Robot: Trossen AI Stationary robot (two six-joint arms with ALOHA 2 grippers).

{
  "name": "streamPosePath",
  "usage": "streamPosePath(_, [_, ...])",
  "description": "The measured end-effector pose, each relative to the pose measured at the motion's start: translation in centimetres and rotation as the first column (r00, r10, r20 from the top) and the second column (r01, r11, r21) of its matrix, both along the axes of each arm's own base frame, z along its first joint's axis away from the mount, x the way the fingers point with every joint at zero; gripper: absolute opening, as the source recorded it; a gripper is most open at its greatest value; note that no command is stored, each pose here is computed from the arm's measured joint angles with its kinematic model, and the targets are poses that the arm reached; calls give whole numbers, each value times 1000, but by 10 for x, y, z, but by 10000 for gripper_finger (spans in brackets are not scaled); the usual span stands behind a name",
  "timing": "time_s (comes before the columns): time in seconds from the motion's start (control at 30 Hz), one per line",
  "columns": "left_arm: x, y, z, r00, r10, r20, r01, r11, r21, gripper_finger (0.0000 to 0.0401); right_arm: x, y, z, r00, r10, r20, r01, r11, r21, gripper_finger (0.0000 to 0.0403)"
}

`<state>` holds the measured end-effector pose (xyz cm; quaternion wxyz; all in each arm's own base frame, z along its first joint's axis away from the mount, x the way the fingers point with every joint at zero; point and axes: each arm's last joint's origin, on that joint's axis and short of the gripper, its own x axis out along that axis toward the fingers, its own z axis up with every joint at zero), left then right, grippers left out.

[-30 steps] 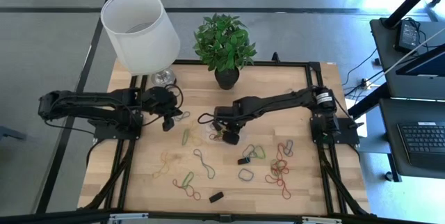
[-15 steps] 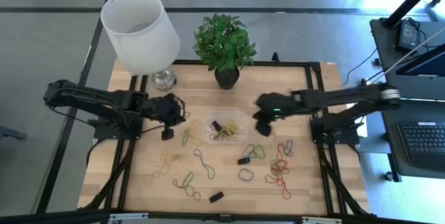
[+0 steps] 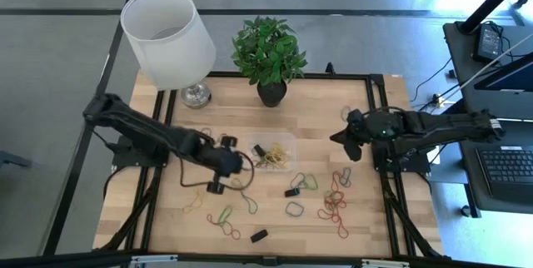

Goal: Pick and place rubber bands into bin
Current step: Put the blue rubber band into the transparent container

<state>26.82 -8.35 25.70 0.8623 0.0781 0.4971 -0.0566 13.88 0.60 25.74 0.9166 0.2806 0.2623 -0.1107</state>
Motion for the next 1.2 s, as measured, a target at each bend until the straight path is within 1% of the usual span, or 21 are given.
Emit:
streamPosePath(0.13, [18, -15, -17, 997, -42, -72, 42, 999, -11, 16, -4, 0, -3, 1000, 27, 2, -27, 999, -42, 8])
streamPosePath(0.3, [34, -28, -45, 984, -65, -163, 66, 998, 2, 49, -3, 0, -5, 998, 55, -14, -56, 995, -86, 7])
streamPosePath(0.47, [45, -34, -77, 969, -71, -235, 76, 997, 14, 85, -4, 0, -6, 998, 58, -26, -60, 994, -91, 13])
streamPosePath(0.63, [54, -39, -102, 956, -119, -268, 122, 993, -8, 101, -6, 0, -8, 997, 58, -56, -63, 994, -92, 7])
streamPosePath(0.8, [60, -41, -113, 953, -159, -259, 171, 985, 24, 99, -6, 0, -8, 996, 62, -61, -68, 993, -97, 9])
streamPosePath(0.9, [61, -41, -118, 944, -180, -275, 201, 978, 50, 93, -6, 0, -9, 996, 70, -63, -77, 991, -110, 14])
streamPosePath(1.07, [60, -43, -118, 938, -206, -278, 230, 972, 56, 64, -6, 0, -9, 996, 70, -63, -77, 991, -110, 16])
streamPosePath(1.2, [57, -45, -114, 936, -219, -274, 237, 971, 35, 37, -6, 0, -8, 996, 70, -63, -77, 991, -110, 16])
